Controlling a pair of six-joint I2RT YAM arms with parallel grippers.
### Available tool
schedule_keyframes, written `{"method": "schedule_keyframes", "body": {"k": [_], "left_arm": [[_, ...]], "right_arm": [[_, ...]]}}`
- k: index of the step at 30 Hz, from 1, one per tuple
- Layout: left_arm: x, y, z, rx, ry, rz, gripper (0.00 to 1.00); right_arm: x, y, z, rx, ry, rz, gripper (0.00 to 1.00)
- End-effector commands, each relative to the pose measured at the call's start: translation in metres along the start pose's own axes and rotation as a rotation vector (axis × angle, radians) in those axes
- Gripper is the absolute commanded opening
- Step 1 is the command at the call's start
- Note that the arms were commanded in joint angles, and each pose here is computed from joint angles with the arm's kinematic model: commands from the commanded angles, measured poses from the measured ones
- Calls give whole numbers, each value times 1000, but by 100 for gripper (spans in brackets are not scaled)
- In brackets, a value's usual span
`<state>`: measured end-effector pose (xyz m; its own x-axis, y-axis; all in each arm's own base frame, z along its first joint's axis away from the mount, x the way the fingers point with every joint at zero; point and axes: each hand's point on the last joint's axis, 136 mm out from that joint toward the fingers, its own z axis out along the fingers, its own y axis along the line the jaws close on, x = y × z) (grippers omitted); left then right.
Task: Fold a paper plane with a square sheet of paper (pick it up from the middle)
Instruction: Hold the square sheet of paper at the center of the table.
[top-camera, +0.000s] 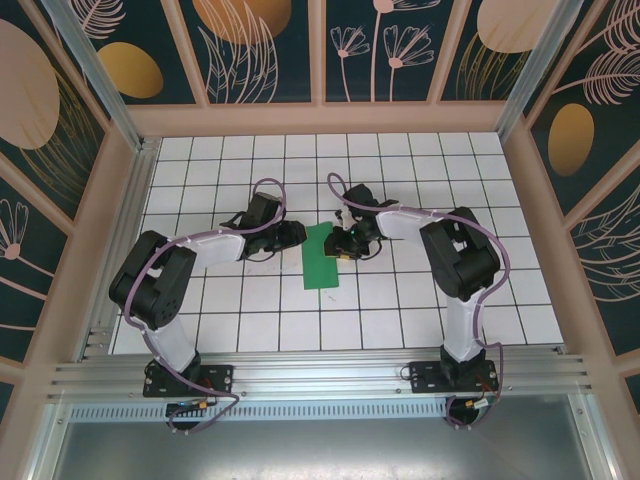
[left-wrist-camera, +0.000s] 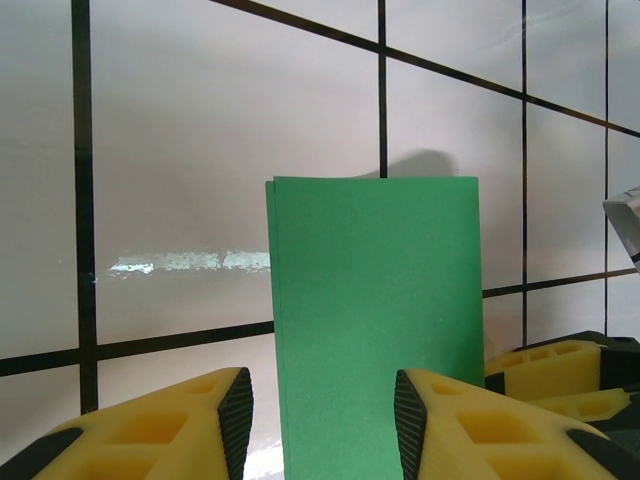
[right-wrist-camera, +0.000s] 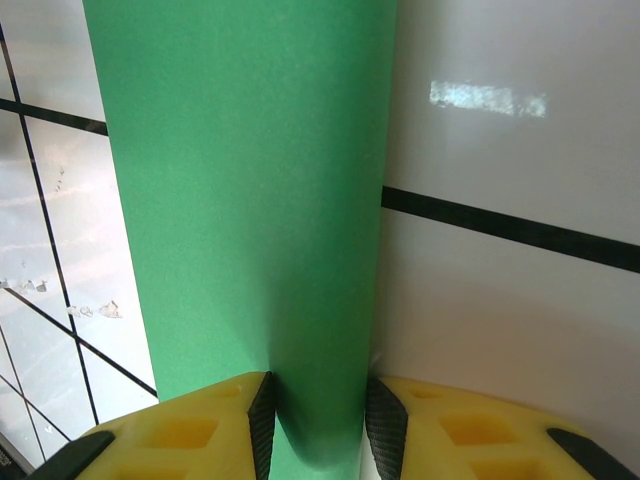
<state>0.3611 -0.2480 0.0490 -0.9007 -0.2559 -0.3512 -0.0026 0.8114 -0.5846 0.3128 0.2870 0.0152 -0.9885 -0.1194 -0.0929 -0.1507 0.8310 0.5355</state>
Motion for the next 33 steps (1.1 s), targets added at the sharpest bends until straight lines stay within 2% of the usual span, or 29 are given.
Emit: {"method": "schedule_keyframes", "body": {"k": [1, 11, 22, 33], "left_arm": [[3, 1, 3, 4, 13, 0, 45], [4, 0, 5, 13, 22, -3, 45], [12, -14, 11, 91, 79, 19, 45], [19, -17, 22, 112, 112, 10, 35]], "right_arm": [[27, -51, 42, 178, 79, -2, 37], [28, -55, 44, 193, 82, 8, 37], [29, -59, 46, 213, 88, 8, 38], [31, -60, 48, 231, 94, -7, 38]]}}
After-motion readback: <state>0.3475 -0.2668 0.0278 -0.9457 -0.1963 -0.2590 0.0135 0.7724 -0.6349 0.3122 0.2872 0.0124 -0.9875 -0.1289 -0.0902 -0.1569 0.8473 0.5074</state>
